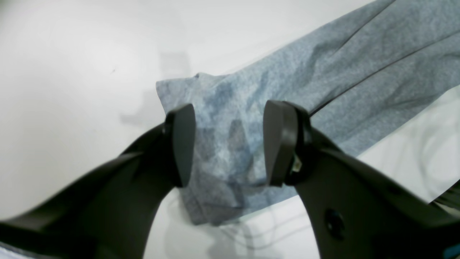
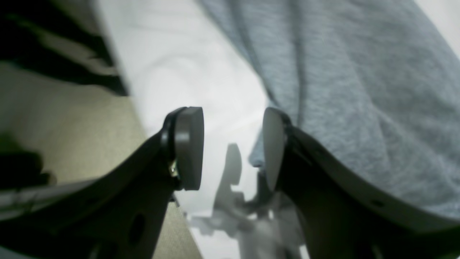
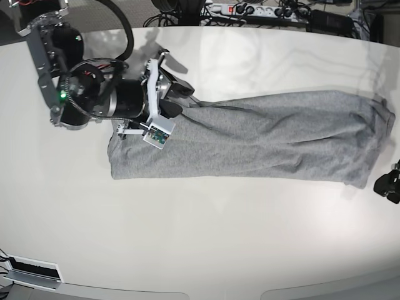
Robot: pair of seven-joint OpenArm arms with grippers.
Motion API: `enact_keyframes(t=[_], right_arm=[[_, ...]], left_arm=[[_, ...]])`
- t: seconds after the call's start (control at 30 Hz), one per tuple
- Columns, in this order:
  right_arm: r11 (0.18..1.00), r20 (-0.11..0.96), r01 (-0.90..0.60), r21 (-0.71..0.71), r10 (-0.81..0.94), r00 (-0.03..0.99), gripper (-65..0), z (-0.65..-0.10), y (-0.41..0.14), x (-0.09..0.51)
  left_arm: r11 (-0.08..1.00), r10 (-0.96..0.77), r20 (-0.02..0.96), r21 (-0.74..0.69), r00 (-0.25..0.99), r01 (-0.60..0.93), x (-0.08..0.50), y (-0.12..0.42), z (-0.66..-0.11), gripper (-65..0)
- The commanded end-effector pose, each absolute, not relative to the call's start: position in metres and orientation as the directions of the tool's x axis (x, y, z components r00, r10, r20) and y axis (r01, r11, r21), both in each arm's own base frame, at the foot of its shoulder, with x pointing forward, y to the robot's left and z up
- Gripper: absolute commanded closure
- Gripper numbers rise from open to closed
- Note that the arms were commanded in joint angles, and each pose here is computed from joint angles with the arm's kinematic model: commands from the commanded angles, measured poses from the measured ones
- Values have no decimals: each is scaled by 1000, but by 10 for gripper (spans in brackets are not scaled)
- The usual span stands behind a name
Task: Layout the t-shirt on the table in an organized manner, then fold the t-shirt properly
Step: 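Release and regrasp the shirt edge with the right gripper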
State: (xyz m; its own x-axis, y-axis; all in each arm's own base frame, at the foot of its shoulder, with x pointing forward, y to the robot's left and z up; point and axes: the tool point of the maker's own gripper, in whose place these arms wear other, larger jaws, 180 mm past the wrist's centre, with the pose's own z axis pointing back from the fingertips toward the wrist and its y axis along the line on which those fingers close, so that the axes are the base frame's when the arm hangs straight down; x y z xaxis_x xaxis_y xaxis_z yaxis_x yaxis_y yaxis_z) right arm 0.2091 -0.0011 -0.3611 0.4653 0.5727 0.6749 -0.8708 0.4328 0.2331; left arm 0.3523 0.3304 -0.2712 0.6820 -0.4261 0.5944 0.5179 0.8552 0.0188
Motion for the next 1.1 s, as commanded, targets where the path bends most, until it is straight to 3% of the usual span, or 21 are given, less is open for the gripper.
enact_keyframes(t=[0.0, 0.17, 0.3, 0.47, 0.77, 0.83, 1.0, 1.07], right_arm=[[443, 702, -866, 230, 541, 463, -289, -355, 4, 216], [477, 631, -825, 302, 548, 549, -369, -392, 10, 206], [501, 612, -794, 344, 522, 594, -377, -414, 6, 206], [621, 566, -756, 208, 554, 611, -377, -445, -22, 225], [706, 548, -702, 93, 552, 628, -368, -450, -42, 246], [720, 560, -688, 93, 533, 634, -301, -452, -42, 248], [730, 535, -683, 13, 572, 622, 0, -460, -57, 254], [706, 519, -708, 0, 605, 604, 0, -457, -58, 257]], left_arm=[[856, -425, 630, 47, 650, 514, 361, 334, -252, -316], [860, -411, 637, 34, 652, 509, 363, 330, -255, -316], [859, -409, 640, 29, 651, 512, 363, 327, -256, -316], [858, -409, 639, 28, 651, 512, 363, 327, -256, -316], [858, -409, 640, 27, 650, 512, 363, 327, -256, -316], [858, -409, 640, 28, 651, 512, 363, 327, -256, -316], [858, -409, 640, 28, 651, 512, 363, 327, -256, -316], [858, -408, 641, 27, 650, 512, 363, 327, -256, -316]])
